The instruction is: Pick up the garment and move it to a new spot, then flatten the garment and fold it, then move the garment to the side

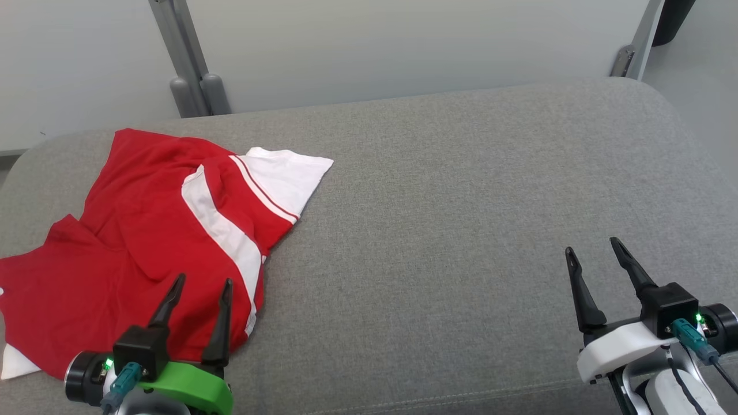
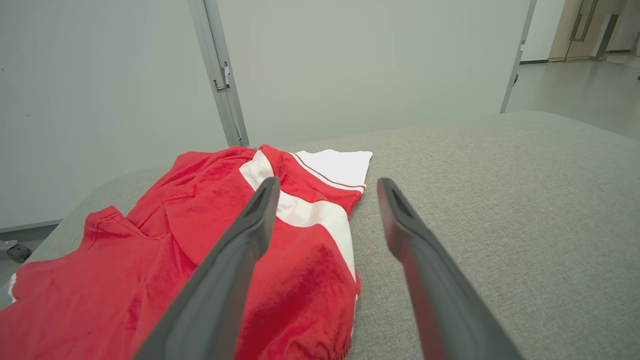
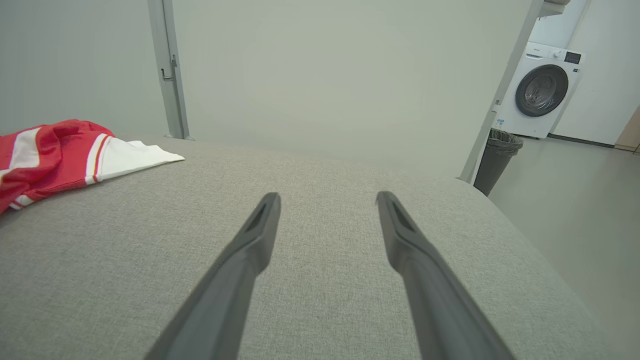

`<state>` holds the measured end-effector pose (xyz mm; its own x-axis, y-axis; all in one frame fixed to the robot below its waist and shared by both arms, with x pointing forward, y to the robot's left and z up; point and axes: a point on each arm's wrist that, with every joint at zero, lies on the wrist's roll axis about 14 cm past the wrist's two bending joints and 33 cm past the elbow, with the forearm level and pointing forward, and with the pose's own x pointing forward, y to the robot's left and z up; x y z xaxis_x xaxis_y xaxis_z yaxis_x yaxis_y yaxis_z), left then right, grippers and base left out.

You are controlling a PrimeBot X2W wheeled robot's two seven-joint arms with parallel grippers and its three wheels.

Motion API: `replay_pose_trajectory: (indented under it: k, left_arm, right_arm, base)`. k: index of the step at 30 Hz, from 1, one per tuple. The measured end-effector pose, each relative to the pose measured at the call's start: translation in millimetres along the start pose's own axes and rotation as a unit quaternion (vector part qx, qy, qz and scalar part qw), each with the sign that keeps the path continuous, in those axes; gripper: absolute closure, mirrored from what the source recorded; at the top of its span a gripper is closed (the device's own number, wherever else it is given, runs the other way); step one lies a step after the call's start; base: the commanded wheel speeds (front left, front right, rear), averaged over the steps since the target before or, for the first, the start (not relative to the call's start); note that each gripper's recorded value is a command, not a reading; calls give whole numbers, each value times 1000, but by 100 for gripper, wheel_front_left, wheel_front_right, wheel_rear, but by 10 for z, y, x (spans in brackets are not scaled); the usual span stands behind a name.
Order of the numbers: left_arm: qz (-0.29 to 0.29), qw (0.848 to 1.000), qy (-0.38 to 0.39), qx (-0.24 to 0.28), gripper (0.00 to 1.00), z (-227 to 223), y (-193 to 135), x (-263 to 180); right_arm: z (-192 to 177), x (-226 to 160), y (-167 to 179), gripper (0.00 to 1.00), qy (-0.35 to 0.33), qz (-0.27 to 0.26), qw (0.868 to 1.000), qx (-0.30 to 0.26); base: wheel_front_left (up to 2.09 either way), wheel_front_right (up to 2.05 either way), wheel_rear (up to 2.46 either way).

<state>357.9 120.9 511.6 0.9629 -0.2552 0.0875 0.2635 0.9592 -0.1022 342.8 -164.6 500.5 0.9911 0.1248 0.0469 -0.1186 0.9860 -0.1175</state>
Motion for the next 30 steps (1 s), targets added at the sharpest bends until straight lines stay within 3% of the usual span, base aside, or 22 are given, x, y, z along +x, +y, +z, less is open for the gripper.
replay_pose_trajectory:
  k: [4, 22, 30]
  left_arm:
    - [6, 1000, -1, 1, 0, 4, 40, -5]
    - [17, 1000, -1, -5, 0, 0, 107, -33]
    - [53, 999, 10, -10, 0, -76, 284, -173]
  right_arm:
    - [7, 20, -22, 0, -1, -18, 999, 37]
    - [-9, 36, -164, 0, 1, -36, 999, 38]
    - [13, 143, -28, 0, -2, -10, 999, 39]
  base:
    - [0, 0, 0]
    - [0, 0, 0]
    - [0, 0, 0]
